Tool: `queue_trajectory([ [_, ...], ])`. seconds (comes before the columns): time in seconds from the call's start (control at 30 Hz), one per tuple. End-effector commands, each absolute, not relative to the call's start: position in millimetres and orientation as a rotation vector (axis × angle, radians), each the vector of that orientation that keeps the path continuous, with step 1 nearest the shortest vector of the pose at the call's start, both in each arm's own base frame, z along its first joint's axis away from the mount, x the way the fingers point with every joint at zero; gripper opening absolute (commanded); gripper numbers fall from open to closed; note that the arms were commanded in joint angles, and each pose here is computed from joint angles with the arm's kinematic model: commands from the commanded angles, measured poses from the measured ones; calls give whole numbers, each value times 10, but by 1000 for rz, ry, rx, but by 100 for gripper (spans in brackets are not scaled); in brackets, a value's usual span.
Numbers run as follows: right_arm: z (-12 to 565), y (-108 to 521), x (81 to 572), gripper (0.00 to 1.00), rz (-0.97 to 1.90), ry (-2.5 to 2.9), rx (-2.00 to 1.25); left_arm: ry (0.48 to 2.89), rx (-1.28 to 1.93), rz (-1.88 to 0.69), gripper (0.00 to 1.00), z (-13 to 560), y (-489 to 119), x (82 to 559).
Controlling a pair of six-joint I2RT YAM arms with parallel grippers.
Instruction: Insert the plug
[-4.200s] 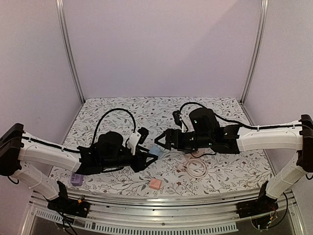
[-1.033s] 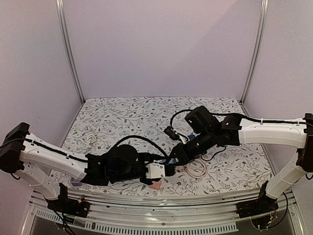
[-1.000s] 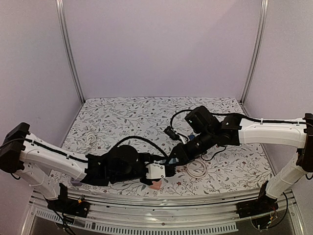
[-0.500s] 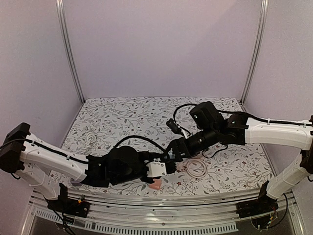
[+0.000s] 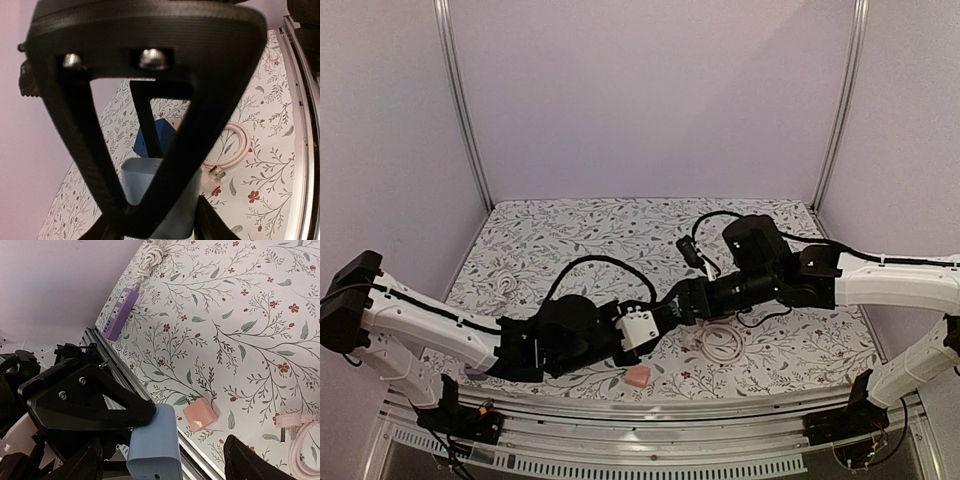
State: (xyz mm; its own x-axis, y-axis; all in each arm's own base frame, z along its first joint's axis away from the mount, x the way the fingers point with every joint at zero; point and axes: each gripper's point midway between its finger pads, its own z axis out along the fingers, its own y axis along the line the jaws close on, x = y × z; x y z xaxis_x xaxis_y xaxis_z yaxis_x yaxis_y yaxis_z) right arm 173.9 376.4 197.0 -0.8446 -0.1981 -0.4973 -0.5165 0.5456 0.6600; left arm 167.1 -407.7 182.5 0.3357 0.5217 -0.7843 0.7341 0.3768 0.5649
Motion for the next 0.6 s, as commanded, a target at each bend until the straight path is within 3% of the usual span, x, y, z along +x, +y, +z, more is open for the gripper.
queue_trajectory([
  [0.0, 2034, 3774, 1789, 80, 1210, 2373, -526, 1339, 1217, -278, 0, 1852, -4136, 1646],
  [0.3, 1860, 3779, 1886, 53, 1111, 2418, -492, 1399, 1152, -261, 0, 1734, -4200, 1754],
  [0.43, 1794, 3743, 1903, 55, 1076, 2444, -468, 1405, 1108, -257, 0, 1759, -4193, 1796],
  [0.57, 1766, 3711, 1907, 65, 1055, 2458, -456, 1399, 1097, -267, 0, 1774, -4204, 1796],
])
